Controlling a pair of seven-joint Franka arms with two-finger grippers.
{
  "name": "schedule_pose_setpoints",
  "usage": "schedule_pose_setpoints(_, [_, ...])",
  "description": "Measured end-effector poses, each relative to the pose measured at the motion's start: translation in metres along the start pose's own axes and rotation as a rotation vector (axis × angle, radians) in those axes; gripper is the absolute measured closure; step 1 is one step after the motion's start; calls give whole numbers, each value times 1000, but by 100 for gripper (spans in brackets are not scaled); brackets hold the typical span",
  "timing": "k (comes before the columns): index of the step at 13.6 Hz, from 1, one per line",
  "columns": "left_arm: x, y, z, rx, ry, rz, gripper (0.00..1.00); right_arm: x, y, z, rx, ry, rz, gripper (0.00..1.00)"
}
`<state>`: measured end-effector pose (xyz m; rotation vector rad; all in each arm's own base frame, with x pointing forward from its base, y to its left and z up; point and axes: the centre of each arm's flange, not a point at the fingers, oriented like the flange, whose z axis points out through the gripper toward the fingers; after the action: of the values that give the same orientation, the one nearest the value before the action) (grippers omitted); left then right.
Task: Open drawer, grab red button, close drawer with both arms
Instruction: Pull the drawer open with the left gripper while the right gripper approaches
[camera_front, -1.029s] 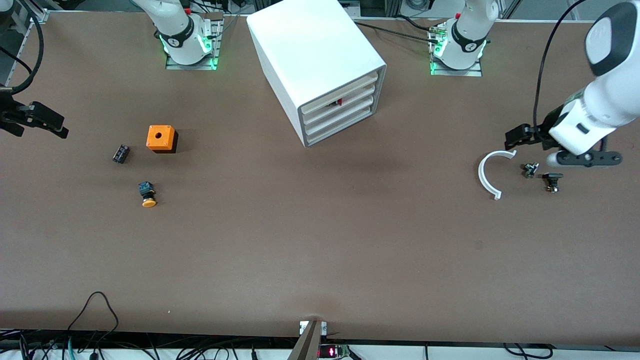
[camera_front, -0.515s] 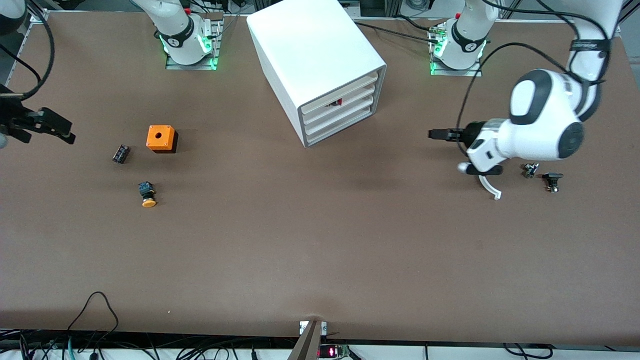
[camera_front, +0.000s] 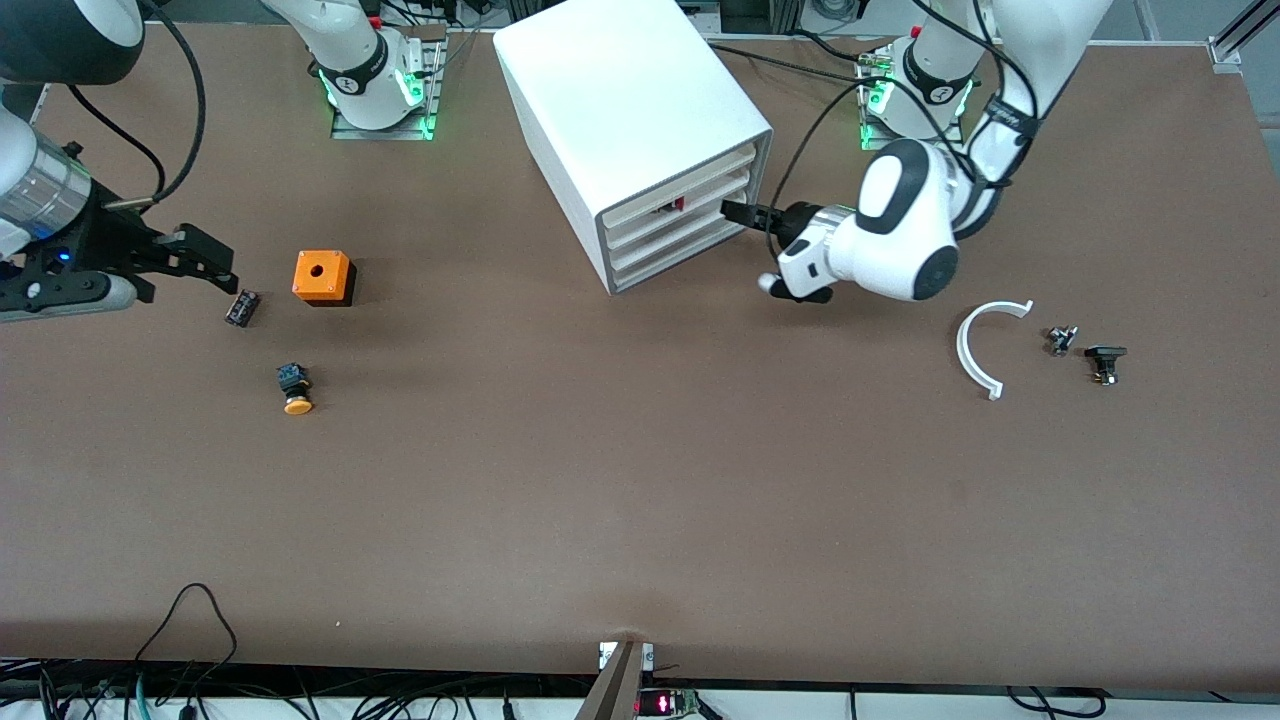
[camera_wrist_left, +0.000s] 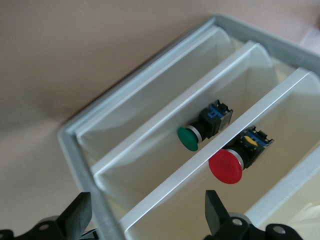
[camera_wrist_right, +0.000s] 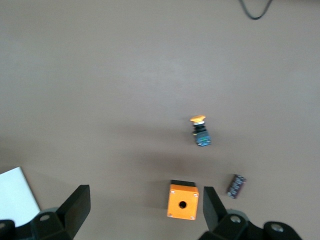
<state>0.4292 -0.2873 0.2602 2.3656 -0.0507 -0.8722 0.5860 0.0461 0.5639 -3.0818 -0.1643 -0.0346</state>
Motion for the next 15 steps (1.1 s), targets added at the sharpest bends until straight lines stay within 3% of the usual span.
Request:
schedule_pose_setpoints(7, [-6,8,36,24,-17,25,0,6,-20,17,28,-27,-25,0])
schedule_pose_setpoints(10, [-5,7,43,30,13,24,1,7,-38,16,29,-17,-58,0])
schedule_pose_setpoints(11, [-5,7,43,28,17,23,5,6,-46,15,30,-15,-72,0])
schedule_pose_setpoints(15, [-6,13,43,14,20,63,48,7,-45,13,30,-9,-71,0])
